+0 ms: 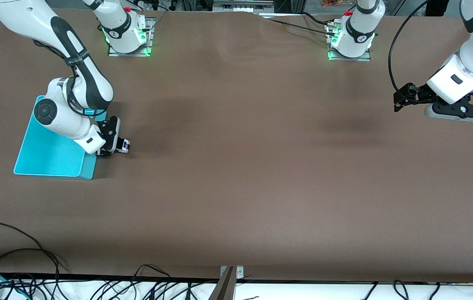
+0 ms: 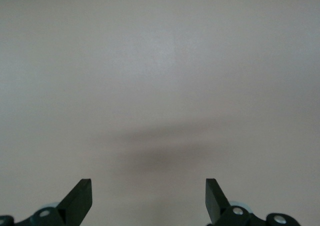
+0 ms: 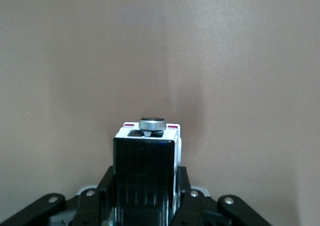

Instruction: Wind and store white jeep toy

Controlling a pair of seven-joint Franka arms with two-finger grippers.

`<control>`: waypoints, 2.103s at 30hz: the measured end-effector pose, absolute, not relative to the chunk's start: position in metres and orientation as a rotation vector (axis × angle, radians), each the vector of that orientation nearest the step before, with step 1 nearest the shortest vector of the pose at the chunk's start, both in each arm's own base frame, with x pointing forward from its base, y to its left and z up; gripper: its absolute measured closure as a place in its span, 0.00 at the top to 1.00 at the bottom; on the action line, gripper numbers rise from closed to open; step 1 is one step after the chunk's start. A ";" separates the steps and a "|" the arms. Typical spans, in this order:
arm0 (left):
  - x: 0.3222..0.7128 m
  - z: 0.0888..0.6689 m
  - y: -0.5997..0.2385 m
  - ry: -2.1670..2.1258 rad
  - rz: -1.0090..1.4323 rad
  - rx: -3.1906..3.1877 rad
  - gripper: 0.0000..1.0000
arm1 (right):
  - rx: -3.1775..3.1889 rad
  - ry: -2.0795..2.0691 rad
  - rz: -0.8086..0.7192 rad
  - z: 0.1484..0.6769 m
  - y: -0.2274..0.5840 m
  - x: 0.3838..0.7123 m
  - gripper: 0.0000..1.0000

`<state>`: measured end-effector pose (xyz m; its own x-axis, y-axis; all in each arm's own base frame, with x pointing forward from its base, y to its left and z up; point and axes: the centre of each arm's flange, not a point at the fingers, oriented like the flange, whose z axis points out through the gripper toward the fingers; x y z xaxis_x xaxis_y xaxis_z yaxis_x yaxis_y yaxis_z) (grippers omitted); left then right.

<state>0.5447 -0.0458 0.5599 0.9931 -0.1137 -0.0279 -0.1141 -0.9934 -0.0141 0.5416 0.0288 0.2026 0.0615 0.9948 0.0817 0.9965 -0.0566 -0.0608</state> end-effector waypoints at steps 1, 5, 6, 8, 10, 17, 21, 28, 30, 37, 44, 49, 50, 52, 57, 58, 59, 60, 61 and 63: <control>0.545 0.560 -0.046 0.178 0.043 -3.121 1.00 | -2.213 -2.087 -0.031 0.204 0.030 0.542 0.51; 0.546 0.561 -0.046 0.177 0.059 -3.120 1.00 | -2.224 -2.084 -0.053 0.215 0.042 0.548 0.51; 0.546 0.562 -0.046 0.177 0.066 -3.120 1.00 | -2.230 -2.078 -0.055 0.221 0.047 0.551 0.51; 0.547 0.564 -0.046 0.176 0.073 -3.119 1.00 | -2.232 -2.068 -0.051 0.232 0.054 0.556 0.51; 0.547 0.564 -0.046 0.169 0.078 -3.119 1.00 | -2.232 -2.058 -0.041 0.246 0.060 0.564 0.51; 0.550 0.557 -0.046 0.155 0.102 -3.119 1.00 | -2.220 -2.049 -0.010 0.307 0.063 0.594 0.51; 0.554 0.553 -0.046 0.154 0.110 -3.118 1.00 | -2.220 -2.027 0.031 0.342 0.054 0.604 0.51; 0.558 0.561 -0.047 0.152 0.084 -3.119 1.00 | -2.287 -1.958 0.084 0.392 0.012 0.599 0.51; 0.559 0.561 -0.047 0.152 0.085 -3.119 1.00 | -2.304 -1.937 0.101 0.406 0.000 0.593 0.51; 0.560 0.558 -0.047 0.152 0.093 -3.119 1.00 | -2.350 -1.872 0.141 0.437 -0.042 0.561 0.51; 0.561 0.558 -0.047 0.151 0.091 -3.119 1.00 | -2.316 -1.878 0.149 0.414 -0.089 0.515 0.51; 0.561 0.558 -0.046 0.150 0.092 -3.119 1.00 | -2.285 -1.931 0.115 0.374 -0.114 0.492 0.51; 0.561 0.558 -0.046 0.150 0.092 -3.119 1.00 | -2.280 -1.946 0.105 0.365 -0.117 0.489 0.51; 0.561 0.558 -0.046 0.150 0.093 -3.119 1.00 | -2.272 -1.969 0.092 0.347 -0.124 0.482 0.51; 0.560 0.559 -0.046 0.149 0.108 -3.118 1.00 | -2.246 -2.011 0.086 0.309 -0.133 0.471 0.51; 0.559 0.560 -0.046 0.149 0.113 -3.118 1.00 | -2.240 -2.021 0.084 0.302 -0.134 0.471 0.51; 0.559 0.562 -0.046 0.149 0.116 -3.118 1.00 | -2.234 -2.028 0.082 0.295 -0.136 0.471 0.51; 0.559 0.563 -0.046 0.148 0.117 -3.118 1.00 | -2.229 -2.034 0.078 0.289 -0.137 0.472 0.51; 0.559 0.566 -0.045 0.147 0.115 -3.118 1.00 | -2.221 -2.041 0.074 0.282 -0.138 0.473 0.51; 0.559 0.570 -0.045 0.145 0.109 -3.118 1.00 | -2.207 -2.048 0.066 0.269 -0.140 0.474 0.51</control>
